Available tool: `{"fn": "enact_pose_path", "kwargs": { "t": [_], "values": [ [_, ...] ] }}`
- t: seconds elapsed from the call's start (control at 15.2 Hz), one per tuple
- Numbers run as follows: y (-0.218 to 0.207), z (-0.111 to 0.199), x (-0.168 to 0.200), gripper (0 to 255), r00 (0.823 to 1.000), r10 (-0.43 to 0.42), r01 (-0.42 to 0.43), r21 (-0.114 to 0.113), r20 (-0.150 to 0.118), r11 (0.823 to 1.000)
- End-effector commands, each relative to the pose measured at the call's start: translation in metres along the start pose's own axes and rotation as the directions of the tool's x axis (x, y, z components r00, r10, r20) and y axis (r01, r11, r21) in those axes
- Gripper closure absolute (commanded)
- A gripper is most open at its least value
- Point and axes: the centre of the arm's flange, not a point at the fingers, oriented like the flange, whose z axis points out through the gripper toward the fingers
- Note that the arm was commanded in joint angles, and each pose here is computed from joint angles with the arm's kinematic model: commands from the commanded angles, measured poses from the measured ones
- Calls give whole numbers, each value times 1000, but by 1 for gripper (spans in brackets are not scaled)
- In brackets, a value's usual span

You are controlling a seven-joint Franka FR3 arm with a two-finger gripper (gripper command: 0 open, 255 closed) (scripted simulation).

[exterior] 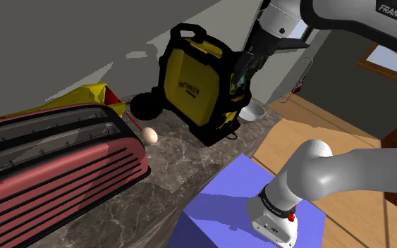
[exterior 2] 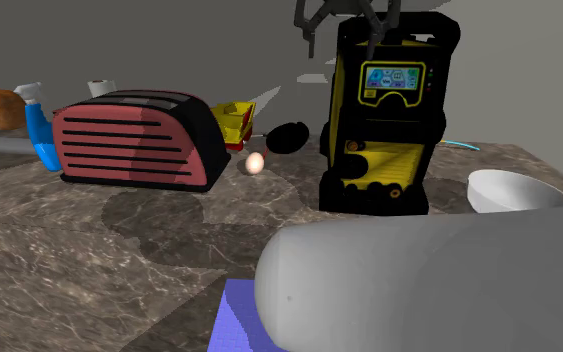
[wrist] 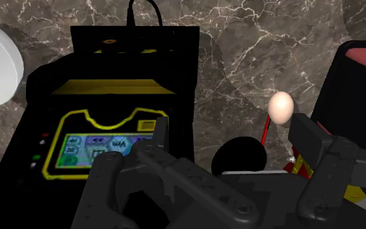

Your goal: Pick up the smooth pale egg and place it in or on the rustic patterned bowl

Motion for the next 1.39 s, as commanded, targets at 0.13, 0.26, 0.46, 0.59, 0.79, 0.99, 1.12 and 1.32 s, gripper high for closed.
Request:
{"fn": "enact_pose_path", "kwargs": {
  "t": [0.13, 0.26, 0.46, 0.59, 0.79, 0.99, 1.12, 1.32],
  "values": [
    [-14, 19, 14, 0, 1000, -14, 14, -7, 9, 1000],
    [-29, 39, 27, 0, 999, -28, 28, -15, 17, 999],
    [-51, 68, 46, 0, 998, -49, 50, -26, 30, 998],
    [-65, 88, 59, 0, 997, -63, 64, -33, 39, 997],
    [-87, 118, 77, 0, 995, -84, 86, -43, 53, 995],
    [-109, 149, 94, 0, 992, -104, 108, -53, 67, 993],
    [-124, 170, 104, 0, 990, -118, 122, -59, 76, 991],
    [-146, 202, 120, 0, 986, -138, 144, -69, 90, 987]
  ]
}}
